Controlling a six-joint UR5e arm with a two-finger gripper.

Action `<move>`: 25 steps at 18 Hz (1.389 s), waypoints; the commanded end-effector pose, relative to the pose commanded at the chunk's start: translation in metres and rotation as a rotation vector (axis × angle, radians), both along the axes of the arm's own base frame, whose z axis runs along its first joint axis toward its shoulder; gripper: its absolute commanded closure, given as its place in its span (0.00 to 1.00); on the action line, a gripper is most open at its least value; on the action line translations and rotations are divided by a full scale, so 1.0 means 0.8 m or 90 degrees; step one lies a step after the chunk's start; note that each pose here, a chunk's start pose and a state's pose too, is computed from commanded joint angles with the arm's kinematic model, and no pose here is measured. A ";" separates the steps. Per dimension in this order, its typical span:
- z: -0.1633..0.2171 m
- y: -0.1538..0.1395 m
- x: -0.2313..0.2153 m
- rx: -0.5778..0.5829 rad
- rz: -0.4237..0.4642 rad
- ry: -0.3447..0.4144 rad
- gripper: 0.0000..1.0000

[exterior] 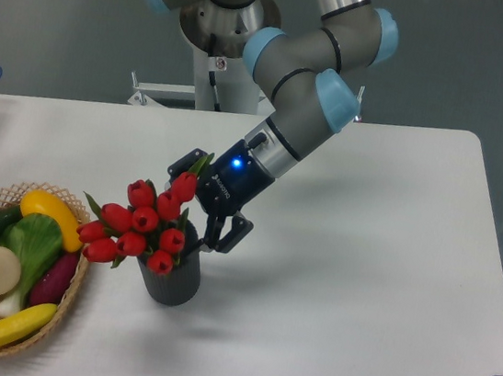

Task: Pick up the flowers from the vase
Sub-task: 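Lower the open gripper to the tulip stems at the vase rim and close, then lift the gripped red tulips straight up out of the grey vase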

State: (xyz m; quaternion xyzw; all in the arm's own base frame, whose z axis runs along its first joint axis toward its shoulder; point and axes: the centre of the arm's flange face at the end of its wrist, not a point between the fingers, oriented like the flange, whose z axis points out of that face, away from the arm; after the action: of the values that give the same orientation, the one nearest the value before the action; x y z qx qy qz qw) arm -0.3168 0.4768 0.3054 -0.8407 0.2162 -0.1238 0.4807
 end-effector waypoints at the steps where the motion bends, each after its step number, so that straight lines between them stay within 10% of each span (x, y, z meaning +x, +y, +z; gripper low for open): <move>1: -0.001 0.003 0.003 -0.001 -0.004 -0.001 0.00; 8: -0.003 0.017 0.005 0.005 -0.016 -0.007 0.02; 18: 0.000 0.019 0.000 0.012 -0.014 -0.010 0.55; 25: 0.008 0.015 -0.008 0.023 0.001 -0.030 0.60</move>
State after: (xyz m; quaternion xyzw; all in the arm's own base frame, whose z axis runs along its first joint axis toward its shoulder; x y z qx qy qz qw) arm -0.3235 0.4884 0.3114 -0.8292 0.2063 -0.1391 0.5006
